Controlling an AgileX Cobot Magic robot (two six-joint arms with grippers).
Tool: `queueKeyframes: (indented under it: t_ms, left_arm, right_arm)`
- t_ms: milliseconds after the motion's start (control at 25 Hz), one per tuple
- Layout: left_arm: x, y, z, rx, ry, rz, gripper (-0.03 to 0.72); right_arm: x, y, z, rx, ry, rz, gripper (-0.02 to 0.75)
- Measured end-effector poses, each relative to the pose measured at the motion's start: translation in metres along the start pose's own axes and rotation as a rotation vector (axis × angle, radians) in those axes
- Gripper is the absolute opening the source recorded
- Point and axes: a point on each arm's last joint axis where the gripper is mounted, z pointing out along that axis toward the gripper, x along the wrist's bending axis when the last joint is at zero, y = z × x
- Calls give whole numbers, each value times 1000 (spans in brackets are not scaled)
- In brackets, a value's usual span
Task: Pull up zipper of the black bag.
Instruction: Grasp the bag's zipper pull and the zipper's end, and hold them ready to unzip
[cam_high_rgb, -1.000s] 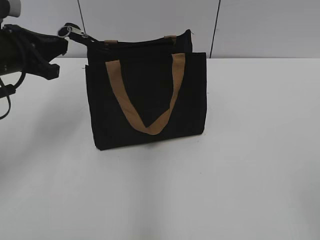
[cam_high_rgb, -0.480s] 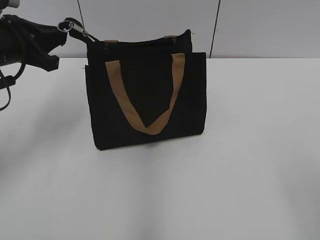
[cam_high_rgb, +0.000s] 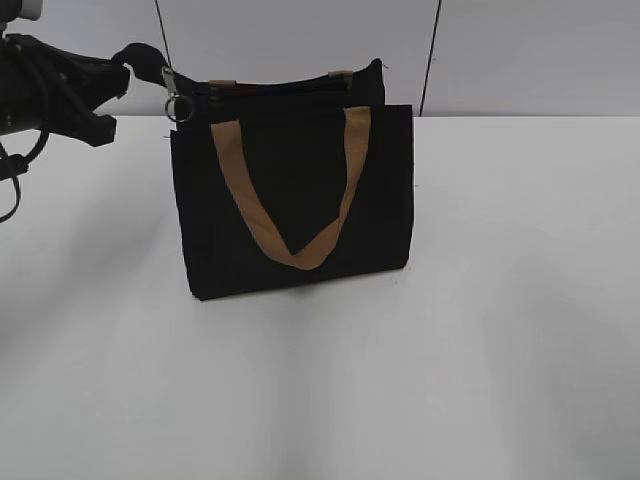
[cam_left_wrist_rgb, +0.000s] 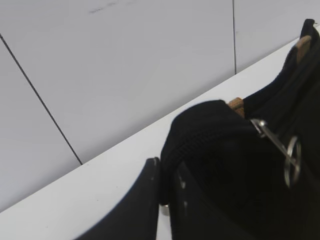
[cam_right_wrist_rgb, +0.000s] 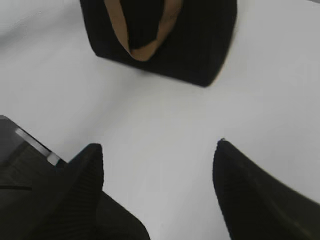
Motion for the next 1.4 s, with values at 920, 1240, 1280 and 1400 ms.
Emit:
queueKeyframes:
  t_ms: [920, 1240, 1280, 1400]
  left_arm:
    - [0, 0, 0, -2, -1, 0, 13]
    - [0, 1, 0, -14, -5, 0, 13]
    - [0, 1, 0, -15, -5, 0, 13]
    - [-1, 2, 0, -16, -6, 0, 13]
  right_arm:
    - [-14, 79, 86, -233, 340, -232, 519]
    - [0, 97, 150, -124, 491, -255, 479]
    - [2, 103, 158, -121, 504, -262, 471]
    - [10, 115, 188, -100, 550, -277, 450]
